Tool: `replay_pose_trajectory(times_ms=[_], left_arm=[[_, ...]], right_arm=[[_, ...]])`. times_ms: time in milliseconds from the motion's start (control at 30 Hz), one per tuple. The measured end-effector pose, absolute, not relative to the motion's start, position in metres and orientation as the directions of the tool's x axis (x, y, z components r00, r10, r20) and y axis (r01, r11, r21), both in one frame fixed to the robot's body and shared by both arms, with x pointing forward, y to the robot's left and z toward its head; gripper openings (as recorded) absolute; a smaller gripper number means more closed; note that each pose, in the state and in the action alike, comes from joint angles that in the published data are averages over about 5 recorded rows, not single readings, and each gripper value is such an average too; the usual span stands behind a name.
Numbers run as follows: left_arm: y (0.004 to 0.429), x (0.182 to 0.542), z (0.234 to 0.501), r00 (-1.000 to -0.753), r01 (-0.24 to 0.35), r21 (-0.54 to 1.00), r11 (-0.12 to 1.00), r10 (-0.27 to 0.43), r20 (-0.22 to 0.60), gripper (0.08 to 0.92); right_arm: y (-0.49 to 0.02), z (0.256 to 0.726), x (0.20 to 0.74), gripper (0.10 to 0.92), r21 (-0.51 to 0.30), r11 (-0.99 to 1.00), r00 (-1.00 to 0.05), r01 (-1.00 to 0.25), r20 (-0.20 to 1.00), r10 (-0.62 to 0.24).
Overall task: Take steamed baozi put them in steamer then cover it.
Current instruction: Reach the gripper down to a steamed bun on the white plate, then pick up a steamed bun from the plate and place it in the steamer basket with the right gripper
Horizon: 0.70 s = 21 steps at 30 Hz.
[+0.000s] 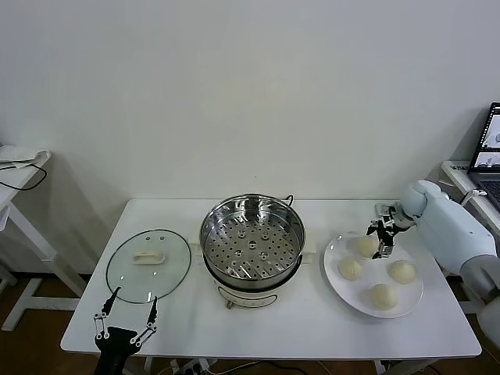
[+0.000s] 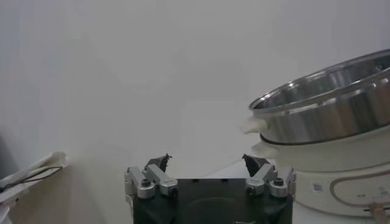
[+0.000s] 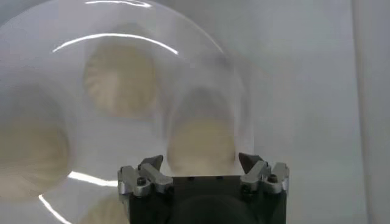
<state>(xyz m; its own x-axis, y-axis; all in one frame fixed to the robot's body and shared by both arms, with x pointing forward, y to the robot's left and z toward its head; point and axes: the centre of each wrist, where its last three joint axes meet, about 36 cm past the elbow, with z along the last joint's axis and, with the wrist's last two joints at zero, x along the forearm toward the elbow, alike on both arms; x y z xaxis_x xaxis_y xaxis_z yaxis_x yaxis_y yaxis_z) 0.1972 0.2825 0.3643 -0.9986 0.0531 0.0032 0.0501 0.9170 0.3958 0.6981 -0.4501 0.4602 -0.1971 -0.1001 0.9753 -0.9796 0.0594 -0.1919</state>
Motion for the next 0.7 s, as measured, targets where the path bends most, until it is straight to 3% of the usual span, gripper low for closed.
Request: replay_pose_trajectory(times_ms=[233, 400, 700], left_arm=[[0.282, 0.197, 0.365, -0.999, 0.046, 0.395, 0.917, 0.05, 0.001, 0.823], [0.283, 0.198, 0.366, -0.999, 0.045, 0.397, 0.917, 0.049, -0.002, 0.823], [0.283, 0.2, 0.368, -0.998, 0.05, 0.401, 0.915, 0.059, -0.011, 0.823]], right_arm=[[-0.445, 0.46, 0.699, 0.704, -0.201, 0.043, -0.204, -0.979, 0.974, -0.097], [-0.441, 0.476, 0.701, 0.688, -0.217, 0.011, -0.217, -0.976, 0.971, -0.1], [-0.404, 0.566, 0.712, 0.693, -0.309, -0.233, -0.282, -0.922, 0.949, -0.144]])
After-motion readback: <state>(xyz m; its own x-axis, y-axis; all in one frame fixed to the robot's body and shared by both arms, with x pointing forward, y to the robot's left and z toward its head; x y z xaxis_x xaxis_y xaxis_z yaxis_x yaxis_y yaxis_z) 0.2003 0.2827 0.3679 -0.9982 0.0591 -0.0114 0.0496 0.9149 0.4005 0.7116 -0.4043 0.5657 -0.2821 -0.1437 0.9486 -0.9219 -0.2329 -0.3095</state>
